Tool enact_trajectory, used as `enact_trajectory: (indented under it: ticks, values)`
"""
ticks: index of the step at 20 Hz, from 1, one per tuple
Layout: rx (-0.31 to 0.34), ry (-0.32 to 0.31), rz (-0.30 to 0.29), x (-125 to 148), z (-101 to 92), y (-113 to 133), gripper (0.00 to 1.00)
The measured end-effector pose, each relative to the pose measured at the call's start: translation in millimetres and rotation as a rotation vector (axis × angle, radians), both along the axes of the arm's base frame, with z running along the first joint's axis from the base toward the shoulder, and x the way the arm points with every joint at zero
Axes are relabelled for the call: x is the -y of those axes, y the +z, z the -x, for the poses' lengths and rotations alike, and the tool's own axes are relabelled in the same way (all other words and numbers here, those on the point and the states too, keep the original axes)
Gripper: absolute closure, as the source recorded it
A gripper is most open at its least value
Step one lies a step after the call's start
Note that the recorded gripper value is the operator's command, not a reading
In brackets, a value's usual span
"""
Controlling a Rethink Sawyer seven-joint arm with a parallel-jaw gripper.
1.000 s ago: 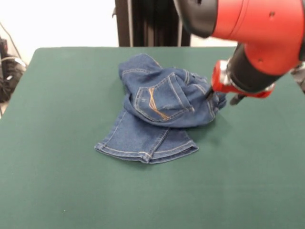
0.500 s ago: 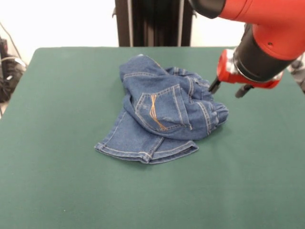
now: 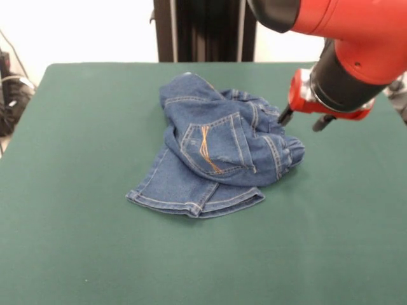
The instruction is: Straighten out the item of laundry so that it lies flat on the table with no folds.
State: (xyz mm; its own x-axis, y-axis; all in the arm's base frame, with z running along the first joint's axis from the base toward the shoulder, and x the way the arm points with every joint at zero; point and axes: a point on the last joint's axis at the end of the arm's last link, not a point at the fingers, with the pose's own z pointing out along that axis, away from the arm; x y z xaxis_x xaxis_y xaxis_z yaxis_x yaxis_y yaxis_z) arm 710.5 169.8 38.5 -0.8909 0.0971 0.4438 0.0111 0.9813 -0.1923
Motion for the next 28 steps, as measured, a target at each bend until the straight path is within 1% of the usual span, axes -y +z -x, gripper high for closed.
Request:
enact_trajectory:
  ticks: [4, 8, 14, 18, 20, 28]
  values:
    - [0.011, 0.003, -0.005, 0, 3.7, -10, 0.00]
    - [0.034, 0.008, -0.016, -3, 5.1, -20, 0.00]
    - [0.081, 0.017, -0.029, -6, 1.0, -28, 0.00]
    - [0.074, 0.017, -0.029, -6, 2.9, -34, 0.00]
    - [0.058, 0.017, -0.027, -5, 8.0, -46, 0.00]
    - [0.011, 0.021, -0.019, -3, 23.6, -79, 0.00]
